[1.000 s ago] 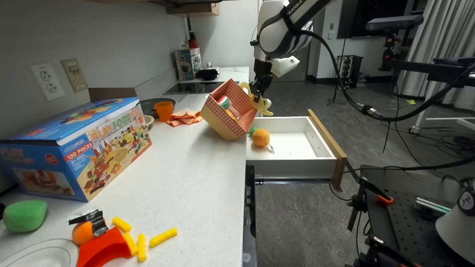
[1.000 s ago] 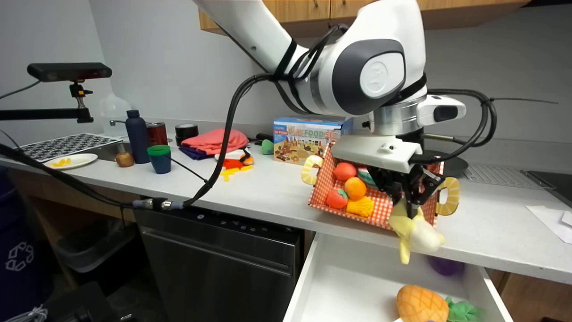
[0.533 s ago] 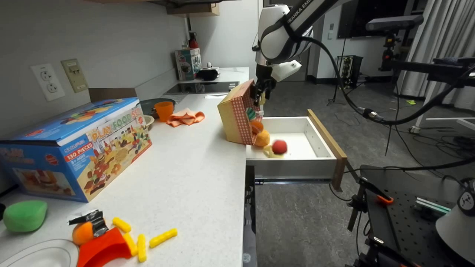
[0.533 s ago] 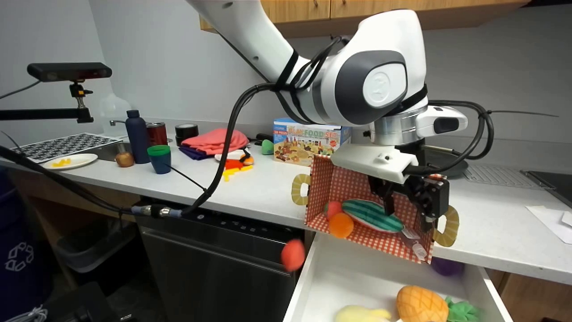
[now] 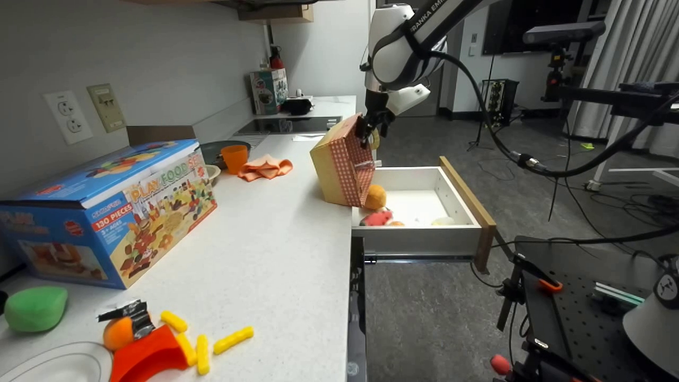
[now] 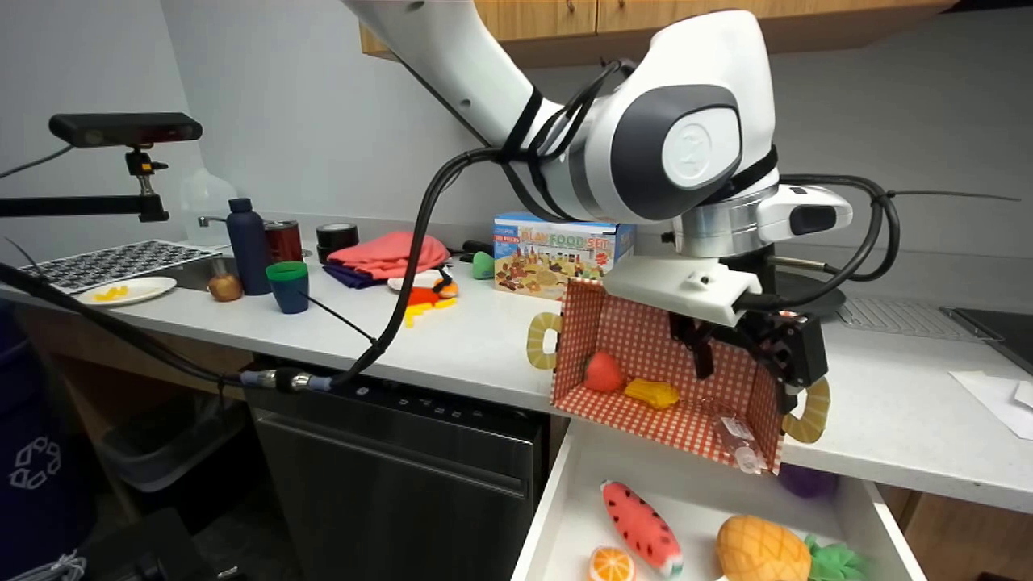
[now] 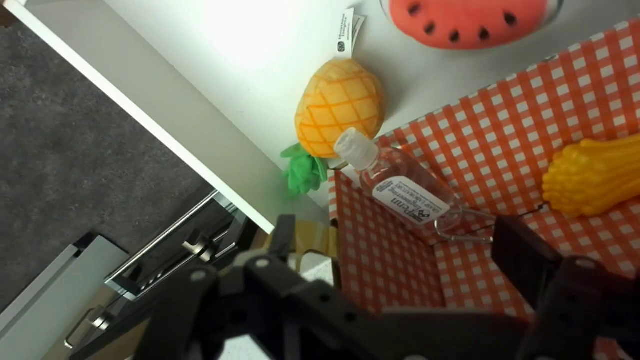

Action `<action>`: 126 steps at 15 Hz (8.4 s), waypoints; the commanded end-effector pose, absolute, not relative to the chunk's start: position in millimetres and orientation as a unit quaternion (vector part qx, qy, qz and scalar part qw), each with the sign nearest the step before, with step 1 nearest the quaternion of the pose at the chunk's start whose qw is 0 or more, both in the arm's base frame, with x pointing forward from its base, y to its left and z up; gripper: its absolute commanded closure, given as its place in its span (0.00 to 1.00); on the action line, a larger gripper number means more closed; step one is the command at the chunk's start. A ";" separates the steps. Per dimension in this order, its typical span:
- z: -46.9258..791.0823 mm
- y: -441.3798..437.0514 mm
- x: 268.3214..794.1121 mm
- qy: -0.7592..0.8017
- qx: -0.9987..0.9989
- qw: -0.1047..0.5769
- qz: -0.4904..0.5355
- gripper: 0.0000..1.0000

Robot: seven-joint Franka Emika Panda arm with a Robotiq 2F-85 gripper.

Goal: Open the top drawer and put all the plush toys in it

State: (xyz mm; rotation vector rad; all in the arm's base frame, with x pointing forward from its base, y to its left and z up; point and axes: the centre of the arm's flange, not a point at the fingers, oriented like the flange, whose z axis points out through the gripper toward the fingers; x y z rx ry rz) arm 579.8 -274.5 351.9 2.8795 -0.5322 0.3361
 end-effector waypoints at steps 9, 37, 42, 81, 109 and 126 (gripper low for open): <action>387.2 -256.0 636.4 -0.156 0.959 0.128 0.201 0.00; 294.0 -314.5 503.0 -0.186 0.967 0.158 -0.072 0.00; 288.6 -316.9 506.0 -0.182 0.969 0.152 -0.067 0.00; 175.7 -331.3 413.7 0.127 0.973 0.114 -0.153 0.00; 215.2 -284.1 615.1 0.131 0.988 0.068 0.043 0.00; 310.8 -235.4 509.6 0.110 0.977 0.165 0.080 0.00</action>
